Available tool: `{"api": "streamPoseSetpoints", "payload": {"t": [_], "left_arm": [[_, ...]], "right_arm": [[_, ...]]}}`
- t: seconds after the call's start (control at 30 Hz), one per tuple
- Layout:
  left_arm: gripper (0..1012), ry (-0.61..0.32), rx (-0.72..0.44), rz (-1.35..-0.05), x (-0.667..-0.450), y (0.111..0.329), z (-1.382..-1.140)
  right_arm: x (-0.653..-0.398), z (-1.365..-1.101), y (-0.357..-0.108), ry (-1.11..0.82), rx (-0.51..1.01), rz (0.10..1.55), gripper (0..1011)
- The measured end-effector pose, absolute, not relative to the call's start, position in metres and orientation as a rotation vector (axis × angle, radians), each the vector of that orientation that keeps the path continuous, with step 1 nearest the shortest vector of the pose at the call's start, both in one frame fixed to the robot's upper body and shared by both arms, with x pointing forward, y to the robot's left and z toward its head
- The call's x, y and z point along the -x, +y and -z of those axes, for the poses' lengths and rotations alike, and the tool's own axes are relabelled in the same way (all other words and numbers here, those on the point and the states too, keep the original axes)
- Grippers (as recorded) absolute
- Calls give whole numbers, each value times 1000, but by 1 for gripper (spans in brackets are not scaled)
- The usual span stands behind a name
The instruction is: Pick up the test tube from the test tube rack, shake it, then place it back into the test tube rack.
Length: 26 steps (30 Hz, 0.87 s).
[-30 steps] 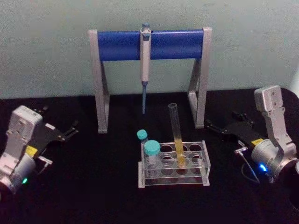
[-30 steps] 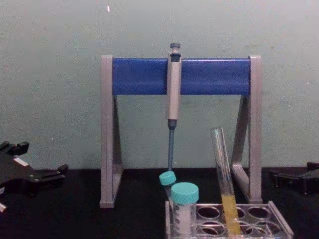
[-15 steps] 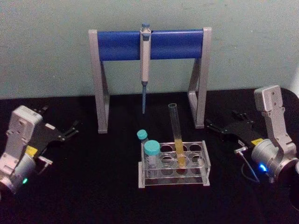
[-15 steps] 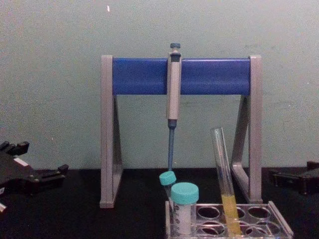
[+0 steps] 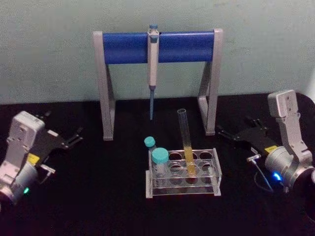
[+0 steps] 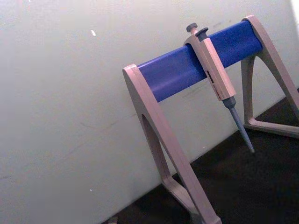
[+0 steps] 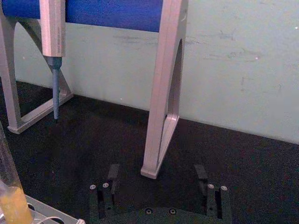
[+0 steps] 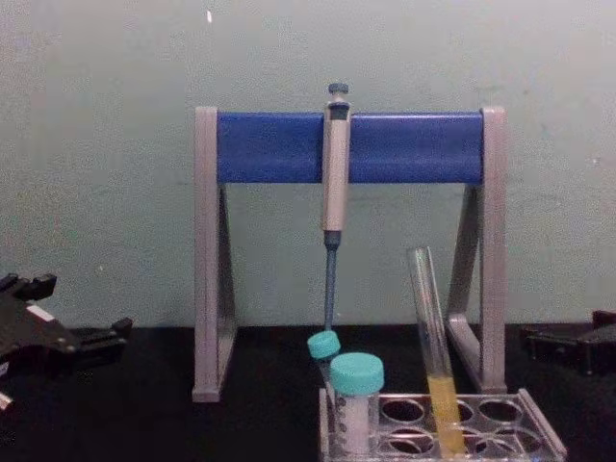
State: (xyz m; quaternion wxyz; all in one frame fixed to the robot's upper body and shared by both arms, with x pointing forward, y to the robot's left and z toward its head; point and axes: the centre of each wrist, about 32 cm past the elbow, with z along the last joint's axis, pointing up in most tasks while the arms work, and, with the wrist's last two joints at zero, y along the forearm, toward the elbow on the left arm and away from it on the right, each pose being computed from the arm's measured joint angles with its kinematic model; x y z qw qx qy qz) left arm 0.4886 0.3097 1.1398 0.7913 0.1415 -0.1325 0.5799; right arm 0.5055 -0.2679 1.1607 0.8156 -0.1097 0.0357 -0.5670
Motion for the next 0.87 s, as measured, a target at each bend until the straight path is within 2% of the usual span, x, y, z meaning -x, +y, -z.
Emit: {"api": "streamPoseSetpoints", "payload": {"t": [0.87], "left_arm": [[1001, -285, -304, -1248, -489, 310, -1140]], "right_arm": [[-505, -1161, -268, 76, 234, 1209, 1000]]}}
